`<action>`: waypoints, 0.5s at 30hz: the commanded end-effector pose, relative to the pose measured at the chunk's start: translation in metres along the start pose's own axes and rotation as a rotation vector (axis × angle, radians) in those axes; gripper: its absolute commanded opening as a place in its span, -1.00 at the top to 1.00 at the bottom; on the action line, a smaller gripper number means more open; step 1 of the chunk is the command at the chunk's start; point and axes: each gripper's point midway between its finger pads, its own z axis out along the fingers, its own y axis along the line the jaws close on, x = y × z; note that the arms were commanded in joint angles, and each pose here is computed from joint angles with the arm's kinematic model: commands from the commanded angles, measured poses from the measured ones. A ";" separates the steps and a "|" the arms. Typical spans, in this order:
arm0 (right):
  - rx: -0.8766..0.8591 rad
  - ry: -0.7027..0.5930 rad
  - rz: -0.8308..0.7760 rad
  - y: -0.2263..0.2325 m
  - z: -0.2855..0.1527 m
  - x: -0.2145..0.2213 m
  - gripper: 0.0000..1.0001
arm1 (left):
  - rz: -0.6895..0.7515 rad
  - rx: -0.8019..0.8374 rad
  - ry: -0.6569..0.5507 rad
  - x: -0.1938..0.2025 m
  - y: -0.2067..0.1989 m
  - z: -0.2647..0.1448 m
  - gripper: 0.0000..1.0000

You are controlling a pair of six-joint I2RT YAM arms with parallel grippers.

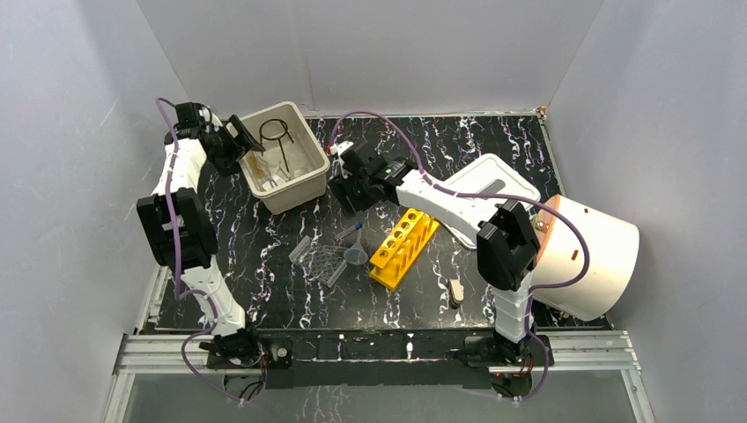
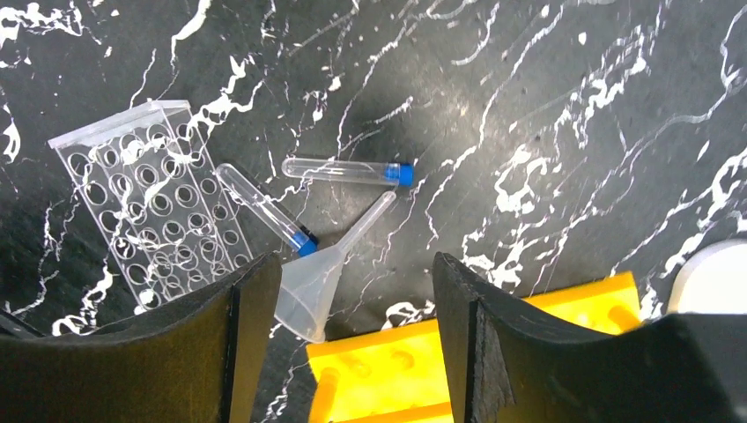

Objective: Organize the chemistry lab equipment

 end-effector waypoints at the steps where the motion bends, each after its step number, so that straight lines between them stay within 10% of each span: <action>1: 0.077 0.076 0.137 -0.005 -0.004 0.007 -0.35 | 0.057 -0.038 -0.129 -0.017 -0.019 -0.057 -0.79; 15: 0.182 0.299 0.362 0.001 0.038 0.047 -0.03 | 0.126 -0.219 -0.318 -0.008 -0.012 -0.138 -0.81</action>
